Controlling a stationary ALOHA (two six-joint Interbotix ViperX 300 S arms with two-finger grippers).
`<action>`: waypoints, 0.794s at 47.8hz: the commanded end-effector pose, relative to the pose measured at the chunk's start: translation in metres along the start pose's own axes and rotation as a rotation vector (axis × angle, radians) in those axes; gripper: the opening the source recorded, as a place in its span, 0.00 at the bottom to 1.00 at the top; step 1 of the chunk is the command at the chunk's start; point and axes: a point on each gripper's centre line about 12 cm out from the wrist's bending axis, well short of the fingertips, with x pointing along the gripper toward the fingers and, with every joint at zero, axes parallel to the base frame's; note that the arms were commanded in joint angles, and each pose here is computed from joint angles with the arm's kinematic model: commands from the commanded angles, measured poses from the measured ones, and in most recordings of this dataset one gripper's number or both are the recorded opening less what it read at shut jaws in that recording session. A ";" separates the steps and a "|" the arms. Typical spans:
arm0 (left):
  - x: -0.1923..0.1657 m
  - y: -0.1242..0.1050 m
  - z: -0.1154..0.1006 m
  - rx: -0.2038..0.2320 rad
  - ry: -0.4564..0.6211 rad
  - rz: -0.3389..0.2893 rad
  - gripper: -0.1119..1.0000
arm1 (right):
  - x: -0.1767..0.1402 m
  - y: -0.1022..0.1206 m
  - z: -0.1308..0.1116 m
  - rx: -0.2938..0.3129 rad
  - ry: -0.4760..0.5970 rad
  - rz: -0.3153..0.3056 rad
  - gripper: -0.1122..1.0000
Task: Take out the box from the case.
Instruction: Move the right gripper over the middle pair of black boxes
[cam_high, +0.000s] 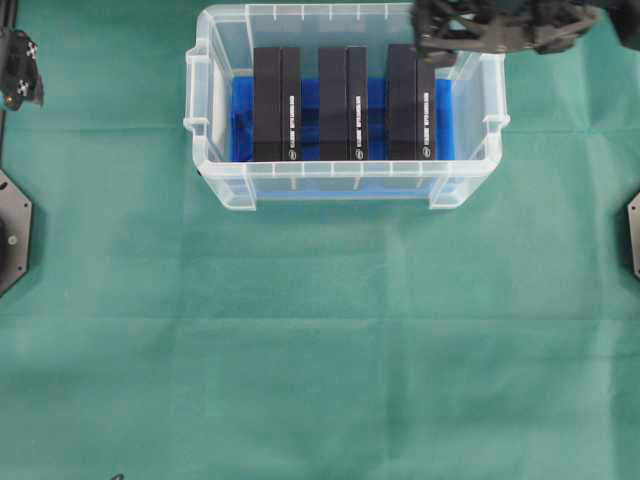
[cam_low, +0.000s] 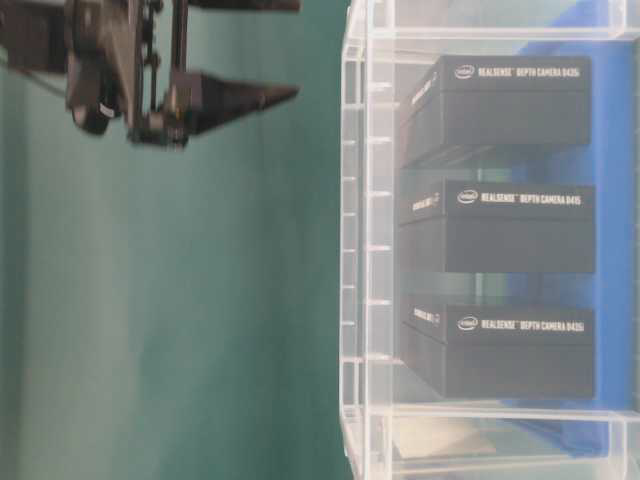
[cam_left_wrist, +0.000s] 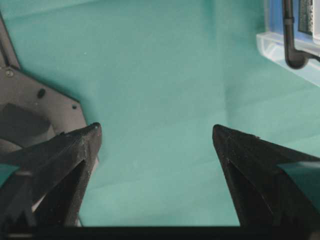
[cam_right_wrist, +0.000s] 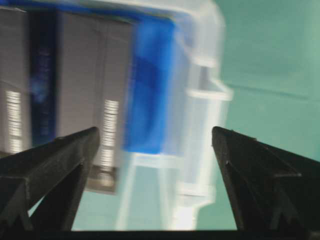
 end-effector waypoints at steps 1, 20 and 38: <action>-0.006 -0.001 0.002 -0.004 -0.016 -0.017 0.99 | -0.013 0.016 0.002 0.016 -0.013 0.053 0.95; -0.006 0.000 0.003 -0.002 -0.019 -0.019 0.99 | -0.009 0.067 -0.011 -0.009 0.015 0.110 0.95; -0.008 0.001 0.002 0.004 -0.023 -0.024 0.99 | -0.005 0.102 -0.022 -0.008 0.034 0.148 0.95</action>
